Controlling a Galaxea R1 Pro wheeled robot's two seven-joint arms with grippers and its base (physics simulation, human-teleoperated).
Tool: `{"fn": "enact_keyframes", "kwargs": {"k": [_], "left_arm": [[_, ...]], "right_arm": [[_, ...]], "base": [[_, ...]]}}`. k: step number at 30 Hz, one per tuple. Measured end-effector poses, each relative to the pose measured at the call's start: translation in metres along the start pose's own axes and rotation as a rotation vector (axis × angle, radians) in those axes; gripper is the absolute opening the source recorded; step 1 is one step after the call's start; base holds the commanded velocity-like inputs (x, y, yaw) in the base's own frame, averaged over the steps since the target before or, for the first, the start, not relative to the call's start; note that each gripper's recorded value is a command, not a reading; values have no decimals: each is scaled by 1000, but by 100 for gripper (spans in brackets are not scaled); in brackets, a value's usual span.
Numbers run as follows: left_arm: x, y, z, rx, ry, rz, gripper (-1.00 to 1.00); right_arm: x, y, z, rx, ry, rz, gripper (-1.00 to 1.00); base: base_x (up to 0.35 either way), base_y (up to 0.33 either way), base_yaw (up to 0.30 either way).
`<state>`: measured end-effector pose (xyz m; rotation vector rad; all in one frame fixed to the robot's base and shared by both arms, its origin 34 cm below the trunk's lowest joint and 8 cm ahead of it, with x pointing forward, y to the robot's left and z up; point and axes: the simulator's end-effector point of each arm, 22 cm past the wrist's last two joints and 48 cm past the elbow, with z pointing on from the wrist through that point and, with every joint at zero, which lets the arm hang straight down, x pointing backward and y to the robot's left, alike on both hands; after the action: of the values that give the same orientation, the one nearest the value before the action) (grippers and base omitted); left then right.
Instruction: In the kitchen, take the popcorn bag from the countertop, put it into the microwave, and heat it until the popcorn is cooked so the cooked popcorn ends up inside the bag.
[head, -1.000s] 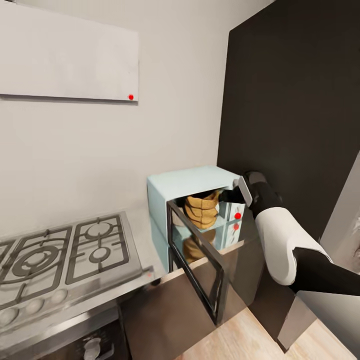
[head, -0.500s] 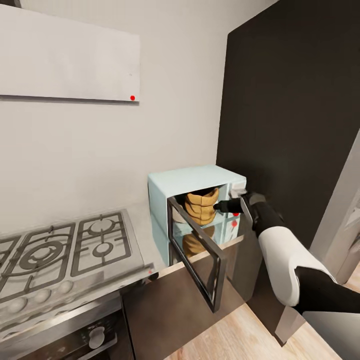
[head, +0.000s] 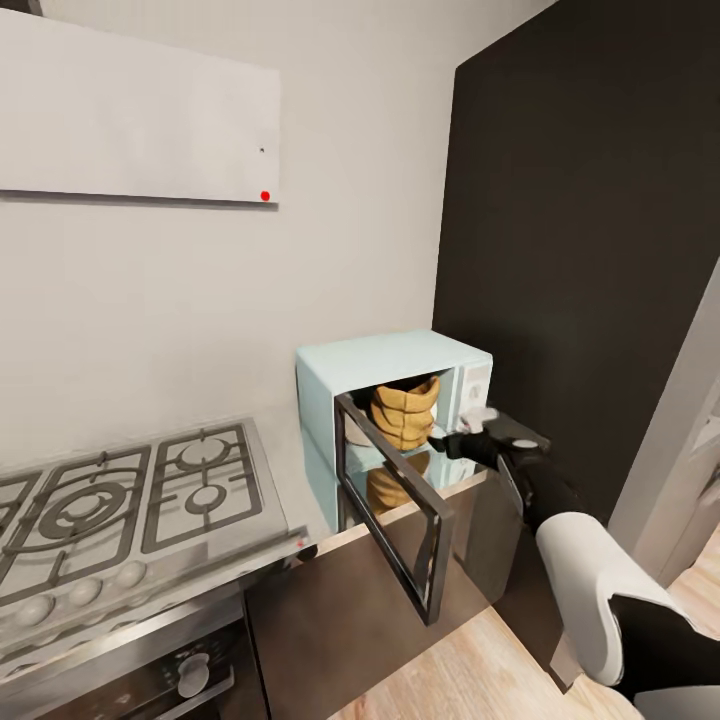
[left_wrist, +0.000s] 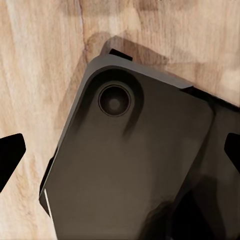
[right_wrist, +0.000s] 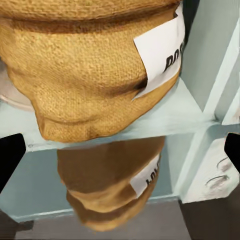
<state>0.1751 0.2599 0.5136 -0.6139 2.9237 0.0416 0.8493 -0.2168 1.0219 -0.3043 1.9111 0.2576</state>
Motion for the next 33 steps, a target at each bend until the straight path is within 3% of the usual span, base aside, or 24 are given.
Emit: {"fn": "enact_keyframes", "kwargs": {"k": [2, 6, 14, 25, 33], "left_arm": [[0, 0, 0, -1, 0, -5, 100], [-1, 0, 0, -1, -2, -9, 100], [-1, 0, 0, -1, -2, -9, 100], [-1, 0, 0, -1, -3, -9, 100], [-1, 1, 0, -2, -3, -9, 100]], "right_arm": [[-9, 4, -8, -85, -70, -52, 100], [-16, 9, -12, -118, -136, -104, 100], [-15, 22, -10, -144, -146, -108, 100], [-12, 22, -9, -145, -136, -102, 100], [-12, 22, -9, -142, -140, -103, 100]], "base": [[0, 0, 0], [0, 0, 0], [0, 0, 0], [5, 0, 0], [272, 0, 0]]}}
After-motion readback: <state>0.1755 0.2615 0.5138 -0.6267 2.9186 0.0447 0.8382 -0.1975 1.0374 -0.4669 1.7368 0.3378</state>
